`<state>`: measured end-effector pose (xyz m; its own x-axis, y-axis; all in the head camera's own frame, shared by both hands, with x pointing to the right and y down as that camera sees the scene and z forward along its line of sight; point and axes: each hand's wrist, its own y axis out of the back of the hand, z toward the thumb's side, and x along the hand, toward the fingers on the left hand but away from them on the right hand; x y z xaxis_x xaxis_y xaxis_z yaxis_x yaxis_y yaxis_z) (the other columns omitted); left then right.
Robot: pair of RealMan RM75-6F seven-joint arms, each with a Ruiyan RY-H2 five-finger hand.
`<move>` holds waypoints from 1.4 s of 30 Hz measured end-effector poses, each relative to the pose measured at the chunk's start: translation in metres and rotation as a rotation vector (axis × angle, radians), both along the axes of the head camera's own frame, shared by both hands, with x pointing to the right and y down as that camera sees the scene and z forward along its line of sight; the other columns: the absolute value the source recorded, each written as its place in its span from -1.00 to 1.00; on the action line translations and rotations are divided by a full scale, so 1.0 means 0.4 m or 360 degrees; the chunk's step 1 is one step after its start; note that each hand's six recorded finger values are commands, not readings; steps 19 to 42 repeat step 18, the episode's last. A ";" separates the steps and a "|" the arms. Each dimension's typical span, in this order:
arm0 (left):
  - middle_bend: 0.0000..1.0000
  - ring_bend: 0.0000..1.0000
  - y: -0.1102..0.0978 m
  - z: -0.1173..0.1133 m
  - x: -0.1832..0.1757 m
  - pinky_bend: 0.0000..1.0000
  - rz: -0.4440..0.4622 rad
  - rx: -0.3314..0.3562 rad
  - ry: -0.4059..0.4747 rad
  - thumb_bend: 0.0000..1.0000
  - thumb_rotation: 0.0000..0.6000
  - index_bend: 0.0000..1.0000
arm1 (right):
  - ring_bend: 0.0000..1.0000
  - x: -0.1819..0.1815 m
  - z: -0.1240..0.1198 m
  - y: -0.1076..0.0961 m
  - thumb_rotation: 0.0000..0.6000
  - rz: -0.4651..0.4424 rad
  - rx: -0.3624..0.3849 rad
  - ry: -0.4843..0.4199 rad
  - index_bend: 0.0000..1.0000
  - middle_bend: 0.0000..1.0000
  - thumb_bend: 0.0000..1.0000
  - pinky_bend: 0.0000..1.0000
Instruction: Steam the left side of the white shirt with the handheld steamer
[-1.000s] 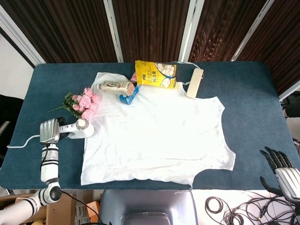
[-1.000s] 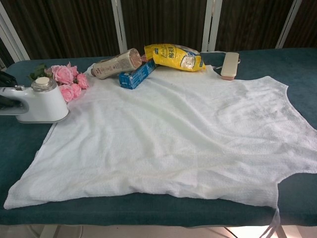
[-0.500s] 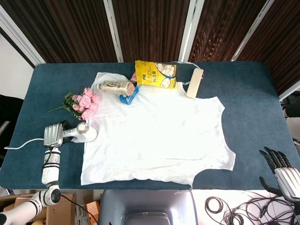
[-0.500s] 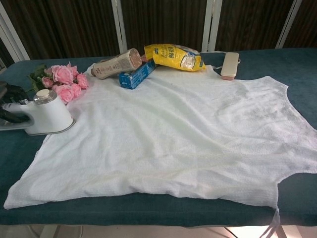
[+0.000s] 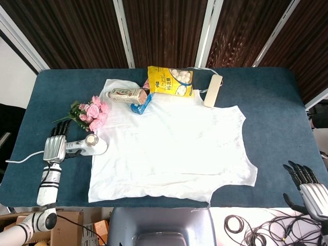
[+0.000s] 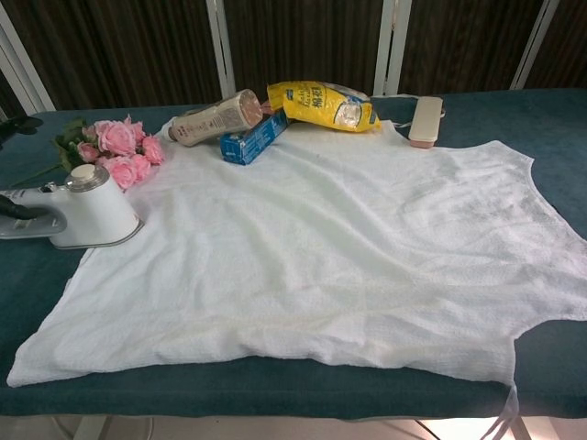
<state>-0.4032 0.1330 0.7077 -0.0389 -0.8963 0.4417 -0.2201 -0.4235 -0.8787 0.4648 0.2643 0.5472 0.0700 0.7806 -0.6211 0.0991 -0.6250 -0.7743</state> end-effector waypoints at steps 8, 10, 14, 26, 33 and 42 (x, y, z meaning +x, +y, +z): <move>-0.97 -1.00 0.100 -0.167 -0.054 -0.78 0.0111 -0.0030 0.0073 -1.00 1.00 -0.89 | -1.00 0.003 -0.001 0.000 1.00 0.0006 0.0015 0.0021 -1.00 -0.98 -0.27 -1.00; -0.98 -1.00 0.144 -0.219 -0.068 -0.79 0.0128 -0.0011 0.0097 -1.00 1.00 -0.93 | -1.00 0.001 0.001 0.000 1.00 0.0004 0.0019 0.0026 -1.00 -0.98 -0.28 -1.00; -1.00 -1.00 0.267 -0.289 -0.089 -0.81 0.0150 0.0036 0.0128 -1.00 1.00 -0.99 | -1.00 -0.004 0.004 -0.001 1.00 0.0000 0.0029 0.0040 -1.00 -0.98 -0.27 -1.00; -1.00 -1.00 0.330 -0.302 -0.095 -0.81 0.0212 0.0034 0.0059 -1.00 1.00 -1.00 | -1.00 -0.006 0.007 -0.006 1.00 0.0006 0.0043 0.0048 -1.00 -0.98 -0.27 -1.00; -1.00 -1.00 0.330 -0.302 -0.095 -0.81 0.0212 0.0034 0.0059 -1.00 1.00 -1.00 | -1.00 -0.006 0.007 -0.006 1.00 0.0006 0.0043 0.0048 -1.00 -0.98 -0.27 -1.00; -1.00 -1.00 0.330 -0.302 -0.095 -0.81 0.0212 0.0034 0.0059 -1.00 1.00 -1.00 | -1.00 -0.006 0.007 -0.006 1.00 0.0006 0.0043 0.0048 -1.00 -0.98 -0.27 -1.00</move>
